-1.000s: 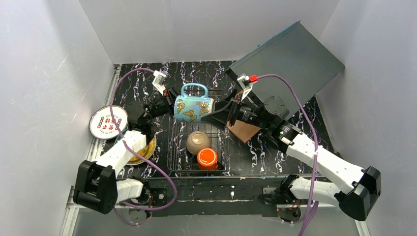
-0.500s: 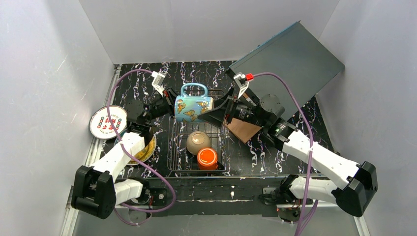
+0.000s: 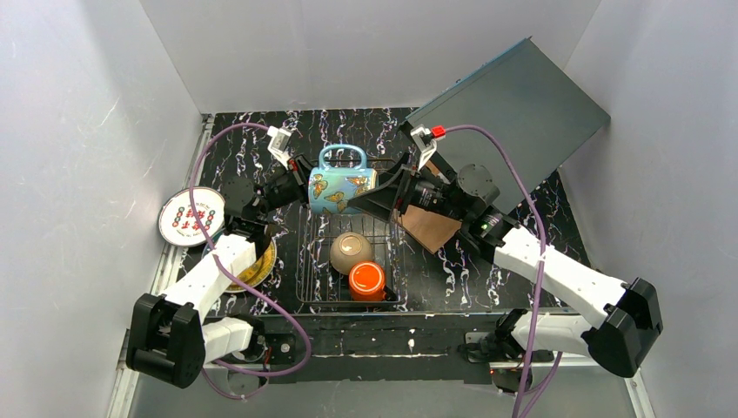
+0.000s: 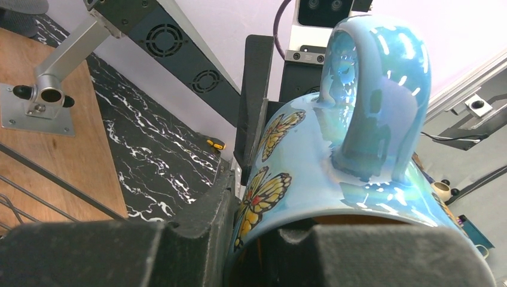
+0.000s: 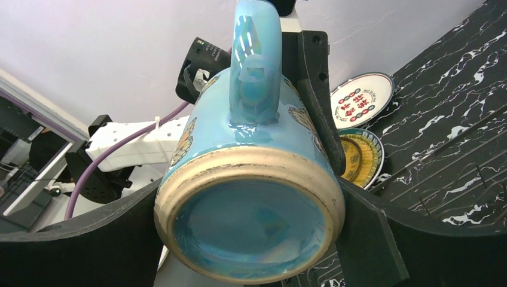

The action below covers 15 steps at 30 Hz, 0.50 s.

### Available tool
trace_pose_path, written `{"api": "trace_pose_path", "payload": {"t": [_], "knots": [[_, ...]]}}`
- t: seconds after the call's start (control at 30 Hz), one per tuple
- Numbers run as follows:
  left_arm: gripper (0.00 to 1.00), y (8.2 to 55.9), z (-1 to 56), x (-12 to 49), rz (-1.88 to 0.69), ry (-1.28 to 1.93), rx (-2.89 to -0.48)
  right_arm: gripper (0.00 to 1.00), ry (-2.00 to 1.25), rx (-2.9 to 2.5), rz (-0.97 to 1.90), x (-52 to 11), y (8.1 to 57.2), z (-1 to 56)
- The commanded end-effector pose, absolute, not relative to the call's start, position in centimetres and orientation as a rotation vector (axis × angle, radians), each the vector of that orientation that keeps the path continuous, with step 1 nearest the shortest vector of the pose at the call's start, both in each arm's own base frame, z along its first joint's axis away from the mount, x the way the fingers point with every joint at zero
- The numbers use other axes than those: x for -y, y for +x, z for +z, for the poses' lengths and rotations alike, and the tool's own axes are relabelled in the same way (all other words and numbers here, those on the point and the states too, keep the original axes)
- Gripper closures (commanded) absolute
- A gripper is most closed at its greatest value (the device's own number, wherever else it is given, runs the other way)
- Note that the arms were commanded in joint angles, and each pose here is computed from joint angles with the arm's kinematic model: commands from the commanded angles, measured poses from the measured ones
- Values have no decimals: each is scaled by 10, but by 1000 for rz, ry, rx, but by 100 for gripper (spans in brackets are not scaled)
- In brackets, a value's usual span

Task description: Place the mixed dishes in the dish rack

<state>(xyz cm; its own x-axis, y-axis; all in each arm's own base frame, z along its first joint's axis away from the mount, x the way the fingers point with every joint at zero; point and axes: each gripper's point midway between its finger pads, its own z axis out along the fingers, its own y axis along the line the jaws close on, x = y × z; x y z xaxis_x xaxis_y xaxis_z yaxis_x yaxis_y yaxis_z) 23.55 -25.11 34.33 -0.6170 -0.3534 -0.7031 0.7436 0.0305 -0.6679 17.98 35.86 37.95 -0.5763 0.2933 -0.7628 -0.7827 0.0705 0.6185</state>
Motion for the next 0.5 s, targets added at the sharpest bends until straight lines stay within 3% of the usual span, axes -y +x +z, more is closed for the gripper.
{"api": "trace_pose_path", "payload": {"t": [0.0, 0.1, 0.23, 0.33, 0.47], "knots": [[100, 204, 343, 271, -1763, 613, -1492, 99, -582, -1357, 1790, -366, 150, 432], [97, 206, 341, 271, -1762, 607, -1513, 99, -516, -1379, 1798, -359, 155, 431], [68, 211, 336, 272, -1750, 584, -1551, 99, -402, -1399, 1806, -342, 170, 428], [52, 214, 331, 273, -1742, 562, -1584, 99, -380, -1406, 1814, -335, 174, 427], [44, 216, 329, 273, -1745, 561, -1593, 99, -344, -1415, 1814, -325, 177, 422]]}}
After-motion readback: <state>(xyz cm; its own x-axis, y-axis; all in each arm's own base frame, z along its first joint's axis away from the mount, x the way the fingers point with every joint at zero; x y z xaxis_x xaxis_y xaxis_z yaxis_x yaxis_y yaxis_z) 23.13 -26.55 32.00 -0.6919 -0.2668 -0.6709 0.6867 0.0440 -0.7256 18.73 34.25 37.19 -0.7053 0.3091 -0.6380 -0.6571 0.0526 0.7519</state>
